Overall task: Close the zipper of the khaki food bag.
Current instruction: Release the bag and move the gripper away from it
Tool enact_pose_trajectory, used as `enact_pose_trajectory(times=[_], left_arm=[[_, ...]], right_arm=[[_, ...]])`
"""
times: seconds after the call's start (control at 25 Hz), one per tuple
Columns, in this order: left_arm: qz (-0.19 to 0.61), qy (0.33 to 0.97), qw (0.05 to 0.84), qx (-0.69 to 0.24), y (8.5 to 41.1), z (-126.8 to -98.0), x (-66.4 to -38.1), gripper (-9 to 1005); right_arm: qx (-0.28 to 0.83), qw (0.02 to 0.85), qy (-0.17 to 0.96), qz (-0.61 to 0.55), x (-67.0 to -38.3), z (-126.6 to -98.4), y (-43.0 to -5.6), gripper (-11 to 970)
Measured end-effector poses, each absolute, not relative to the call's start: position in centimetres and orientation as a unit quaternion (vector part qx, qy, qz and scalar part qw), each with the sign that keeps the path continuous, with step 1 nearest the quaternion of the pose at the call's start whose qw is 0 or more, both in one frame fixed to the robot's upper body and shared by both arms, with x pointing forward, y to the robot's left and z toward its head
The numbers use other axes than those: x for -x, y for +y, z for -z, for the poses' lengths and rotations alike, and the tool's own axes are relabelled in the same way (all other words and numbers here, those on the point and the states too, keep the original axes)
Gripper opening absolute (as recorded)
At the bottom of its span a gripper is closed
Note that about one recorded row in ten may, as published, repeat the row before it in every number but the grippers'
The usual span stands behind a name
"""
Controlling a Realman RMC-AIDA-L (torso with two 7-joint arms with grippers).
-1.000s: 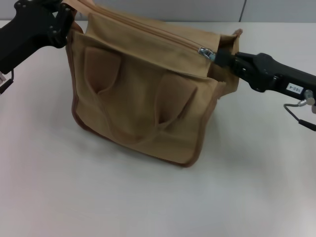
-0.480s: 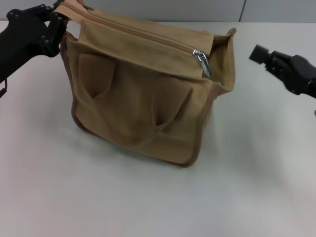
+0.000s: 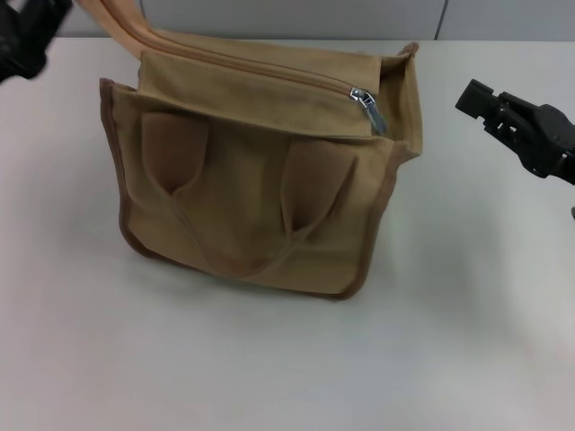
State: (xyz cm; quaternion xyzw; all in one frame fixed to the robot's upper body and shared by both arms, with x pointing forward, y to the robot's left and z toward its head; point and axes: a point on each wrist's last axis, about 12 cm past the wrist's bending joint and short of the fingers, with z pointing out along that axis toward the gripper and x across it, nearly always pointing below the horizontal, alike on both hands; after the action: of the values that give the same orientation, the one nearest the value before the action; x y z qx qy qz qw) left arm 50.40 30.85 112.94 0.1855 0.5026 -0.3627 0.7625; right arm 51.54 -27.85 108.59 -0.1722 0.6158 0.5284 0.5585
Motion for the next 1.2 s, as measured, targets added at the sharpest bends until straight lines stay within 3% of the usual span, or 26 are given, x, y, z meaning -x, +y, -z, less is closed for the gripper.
enact_pose_trajectory(times=[0.04, 0.24, 0.48, 0.64, 0.92, 1.2], left_arm=[[0.369, 0.493, 0.767, -0.183, 30.9, -113.2, -50.3, 165], [0.405, 0.458, 0.767, -0.194, 30.9, -113.7, -49.1, 388], [0.421, 0.432, 0.768, -0.215, 30.8, -112.3, -46.8, 615], [0.425, 0.433, 0.757, -0.244, 30.7, -112.2, -46.5, 672], [0.432, 0.436, 0.757, -0.222, 31.5, -114.1, -49.0, 772], [0.481, 0.483, 0.713, -0.164, 30.8, -115.8, -53.6, 774]], right_arm=[[0.173, 0.559, 0.615, -0.529, -51.5, -108.5, -27.7, 81], [0.186, 0.569, 0.608, -0.522, -51.5, -108.4, -27.3, 183], [0.194, 0.610, 0.595, -0.486, -51.4, -107.8, -26.9, 447], [0.196, 0.620, 0.589, -0.479, -51.5, -107.9, -26.6, 633], [0.202, 0.626, 0.578, -0.483, -51.8, -107.7, -25.1, 674], [0.198, 0.624, 0.577, -0.489, -51.8, -107.6, -24.5, 699]])
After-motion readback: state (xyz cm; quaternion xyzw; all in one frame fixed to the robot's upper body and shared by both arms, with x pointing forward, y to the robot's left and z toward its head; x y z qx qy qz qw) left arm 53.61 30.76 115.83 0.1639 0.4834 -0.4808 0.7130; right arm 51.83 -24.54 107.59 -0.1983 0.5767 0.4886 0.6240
